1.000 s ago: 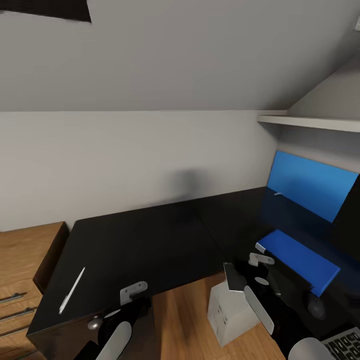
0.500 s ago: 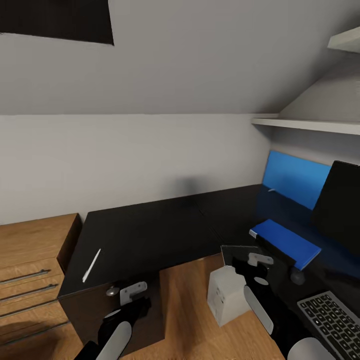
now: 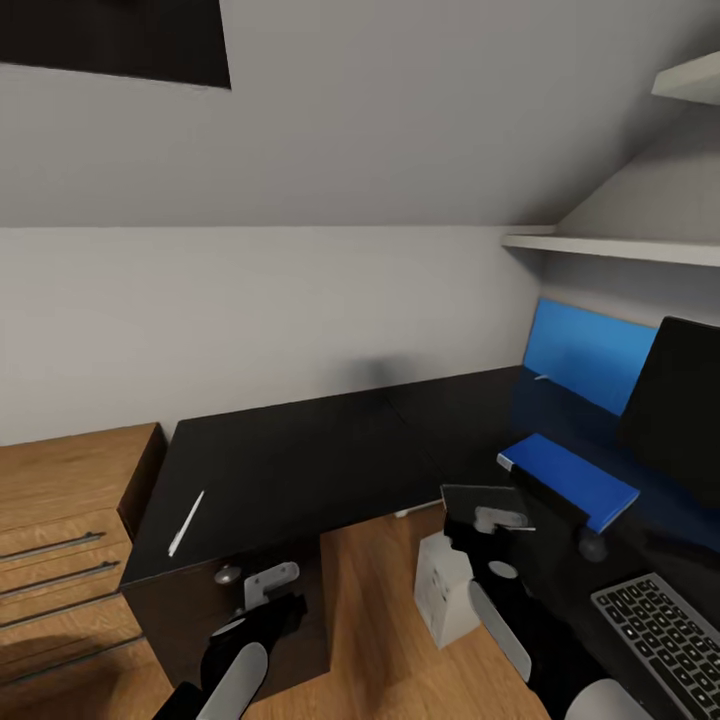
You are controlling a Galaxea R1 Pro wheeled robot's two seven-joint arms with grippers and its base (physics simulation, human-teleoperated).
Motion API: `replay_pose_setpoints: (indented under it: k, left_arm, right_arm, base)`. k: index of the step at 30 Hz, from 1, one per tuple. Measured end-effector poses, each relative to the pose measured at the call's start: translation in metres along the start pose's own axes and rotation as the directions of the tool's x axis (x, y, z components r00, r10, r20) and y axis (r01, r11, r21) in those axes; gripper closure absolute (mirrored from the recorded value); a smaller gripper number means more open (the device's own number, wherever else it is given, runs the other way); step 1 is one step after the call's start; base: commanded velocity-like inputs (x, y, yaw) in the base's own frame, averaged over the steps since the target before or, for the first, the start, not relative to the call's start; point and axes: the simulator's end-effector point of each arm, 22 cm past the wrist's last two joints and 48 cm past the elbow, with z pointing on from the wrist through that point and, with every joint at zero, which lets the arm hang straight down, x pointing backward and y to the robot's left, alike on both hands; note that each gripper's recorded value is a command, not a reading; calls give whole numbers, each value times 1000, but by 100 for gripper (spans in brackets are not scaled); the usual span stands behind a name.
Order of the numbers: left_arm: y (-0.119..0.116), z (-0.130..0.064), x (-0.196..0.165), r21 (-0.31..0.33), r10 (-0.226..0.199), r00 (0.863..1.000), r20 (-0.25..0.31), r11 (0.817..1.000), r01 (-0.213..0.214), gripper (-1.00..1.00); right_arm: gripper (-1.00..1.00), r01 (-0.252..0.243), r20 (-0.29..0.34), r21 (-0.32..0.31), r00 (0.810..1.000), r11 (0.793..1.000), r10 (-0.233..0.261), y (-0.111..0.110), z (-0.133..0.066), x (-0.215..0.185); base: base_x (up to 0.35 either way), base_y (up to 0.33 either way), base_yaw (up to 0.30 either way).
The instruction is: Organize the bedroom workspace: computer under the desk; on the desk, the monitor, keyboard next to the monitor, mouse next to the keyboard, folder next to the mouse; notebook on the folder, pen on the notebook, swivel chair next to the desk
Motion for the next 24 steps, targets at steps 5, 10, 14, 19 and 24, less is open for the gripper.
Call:
replay_pose_setpoints:
  k: [5,10,14,19,24]
  left_arm:
    - [2,7,6,-3,-2,1000,-1,1000,2,-100]
    - [4,13,11,-3,-2,1000,-1,1000,2,-100]
    - [6,18,16,-4,-2,1000,-1,1000,2,-100]
    - [8,25,22,-4,-2,1000,-2,1000,2,-100]
    - [10,31,28,-4,-2,1000,-2,1000,2,-100]
  right_arm:
    - [-100,-48,40,-57,998,997,51,42,-7,5]
    - [-100,-43,35,-89,998,995,46,64,-9,20]
    - [-100,-37,27,-92,999,995,40,67,-7,31]
    - [-100,-31,20,-99,999,995,33,71,-5,44]
    - [-100,-26,9,-96,1000,995,27,71,-2,58]
  base:
    - [0,0,0]
    - [0,0,0]
    - [0,0,0]
    - [0,0,0]
    - [0,0,0]
